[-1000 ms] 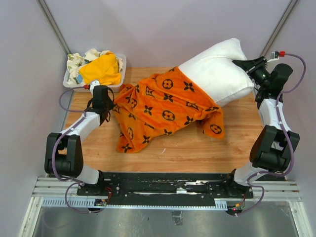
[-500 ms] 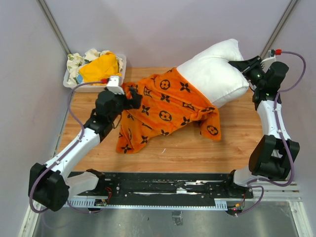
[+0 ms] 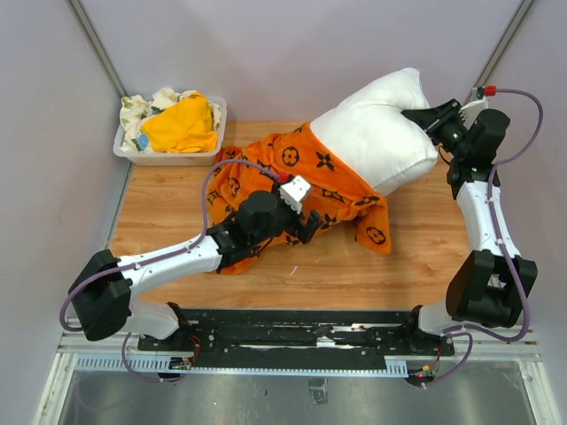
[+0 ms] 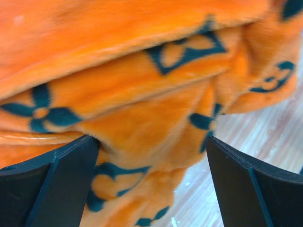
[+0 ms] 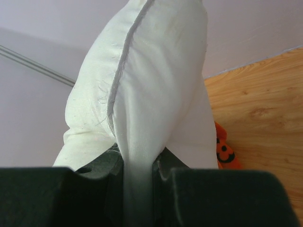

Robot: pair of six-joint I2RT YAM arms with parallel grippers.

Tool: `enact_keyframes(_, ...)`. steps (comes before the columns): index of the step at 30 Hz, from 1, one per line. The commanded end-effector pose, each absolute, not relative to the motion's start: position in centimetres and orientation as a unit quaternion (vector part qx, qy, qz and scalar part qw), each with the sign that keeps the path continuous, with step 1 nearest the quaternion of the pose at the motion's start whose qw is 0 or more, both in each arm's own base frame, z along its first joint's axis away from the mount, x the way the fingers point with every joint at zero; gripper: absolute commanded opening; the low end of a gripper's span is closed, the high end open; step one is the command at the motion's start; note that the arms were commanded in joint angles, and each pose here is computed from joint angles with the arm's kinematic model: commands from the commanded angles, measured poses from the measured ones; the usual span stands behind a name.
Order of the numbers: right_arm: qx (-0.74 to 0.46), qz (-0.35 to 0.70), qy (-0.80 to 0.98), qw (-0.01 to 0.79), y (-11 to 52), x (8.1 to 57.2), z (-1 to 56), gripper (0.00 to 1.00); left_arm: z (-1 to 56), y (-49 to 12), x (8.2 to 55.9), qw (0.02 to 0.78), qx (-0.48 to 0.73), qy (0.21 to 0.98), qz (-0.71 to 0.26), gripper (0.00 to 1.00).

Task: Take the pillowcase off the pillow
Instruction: Remove the pillow from the pillowcase.

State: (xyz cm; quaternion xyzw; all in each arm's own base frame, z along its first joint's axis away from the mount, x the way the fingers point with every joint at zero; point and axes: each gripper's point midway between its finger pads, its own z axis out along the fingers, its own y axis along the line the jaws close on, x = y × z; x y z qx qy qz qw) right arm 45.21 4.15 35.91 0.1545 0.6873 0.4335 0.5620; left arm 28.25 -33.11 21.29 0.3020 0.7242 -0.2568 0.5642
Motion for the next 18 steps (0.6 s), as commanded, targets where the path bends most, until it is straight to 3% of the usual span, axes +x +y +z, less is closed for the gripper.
enact_keyframes(1,0.119,0.43,0.663,0.601,5.0,44.2,39.3,0.01,23.7,-37.2,25.5,0.604,0.356,0.66,-0.269,0.96)
enact_keyframes(10,0.111,0.434,0.665,0.598,5.3,44.0,39.1,0.01,25.2,-39.5,23.1,0.654,0.365,0.614,-0.249,0.99)
enact_keyframes(18,0.109,0.437,0.663,0.598,5.4,43.9,39.2,0.01,25.4,-39.8,24.2,0.708,0.32,0.597,-0.199,0.99)
